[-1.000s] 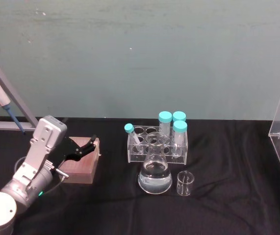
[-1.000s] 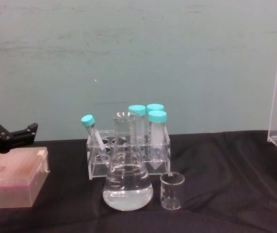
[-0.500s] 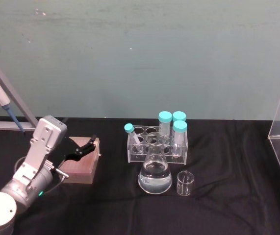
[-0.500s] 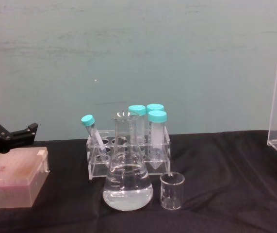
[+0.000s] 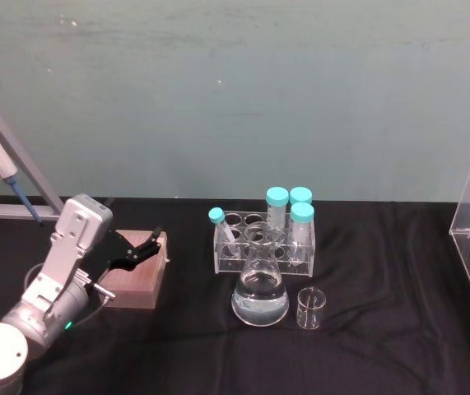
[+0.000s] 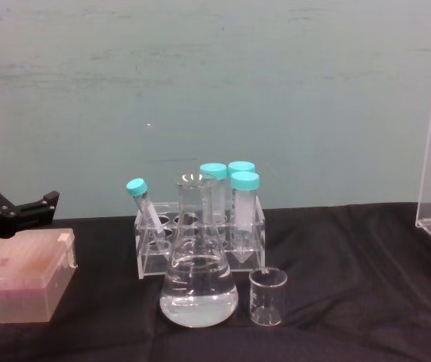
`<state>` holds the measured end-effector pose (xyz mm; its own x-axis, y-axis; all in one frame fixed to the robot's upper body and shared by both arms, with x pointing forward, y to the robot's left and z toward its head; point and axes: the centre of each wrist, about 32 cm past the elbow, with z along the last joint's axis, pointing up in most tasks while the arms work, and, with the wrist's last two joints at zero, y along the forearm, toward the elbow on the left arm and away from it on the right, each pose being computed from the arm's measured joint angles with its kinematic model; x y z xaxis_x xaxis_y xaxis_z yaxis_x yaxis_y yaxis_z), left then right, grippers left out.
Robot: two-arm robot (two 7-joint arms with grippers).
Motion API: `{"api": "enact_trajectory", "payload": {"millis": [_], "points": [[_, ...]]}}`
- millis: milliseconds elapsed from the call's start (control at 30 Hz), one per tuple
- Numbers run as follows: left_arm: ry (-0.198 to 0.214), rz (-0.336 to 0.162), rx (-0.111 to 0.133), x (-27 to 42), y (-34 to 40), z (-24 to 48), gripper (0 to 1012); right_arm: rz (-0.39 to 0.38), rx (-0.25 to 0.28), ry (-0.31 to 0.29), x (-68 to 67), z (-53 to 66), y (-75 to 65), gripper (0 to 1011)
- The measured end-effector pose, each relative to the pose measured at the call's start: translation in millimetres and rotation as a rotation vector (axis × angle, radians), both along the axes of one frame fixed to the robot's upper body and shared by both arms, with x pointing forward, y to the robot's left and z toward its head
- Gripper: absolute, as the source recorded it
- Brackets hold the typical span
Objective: Place the experimental apparatus aside using one hand.
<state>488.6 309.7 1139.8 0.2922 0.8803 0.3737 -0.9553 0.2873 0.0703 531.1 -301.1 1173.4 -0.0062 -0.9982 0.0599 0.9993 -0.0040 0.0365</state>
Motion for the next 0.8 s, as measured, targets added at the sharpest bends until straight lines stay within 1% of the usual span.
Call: {"api": "enact_trajectory", "payload": {"millis": [67, 800], "points": [[0.000, 0.000, 0.000, 0.0, 0.0, 0.0, 1000, -0.002, 0.007, 0.002, -0.2, 0.0, -0.2, 596], [0.000, 0.000, 0.000, 0.0, 0.0, 0.0, 1000, -0.001, 0.005, 0.003, -0.7, -0.1, 0.1, 596]]}}
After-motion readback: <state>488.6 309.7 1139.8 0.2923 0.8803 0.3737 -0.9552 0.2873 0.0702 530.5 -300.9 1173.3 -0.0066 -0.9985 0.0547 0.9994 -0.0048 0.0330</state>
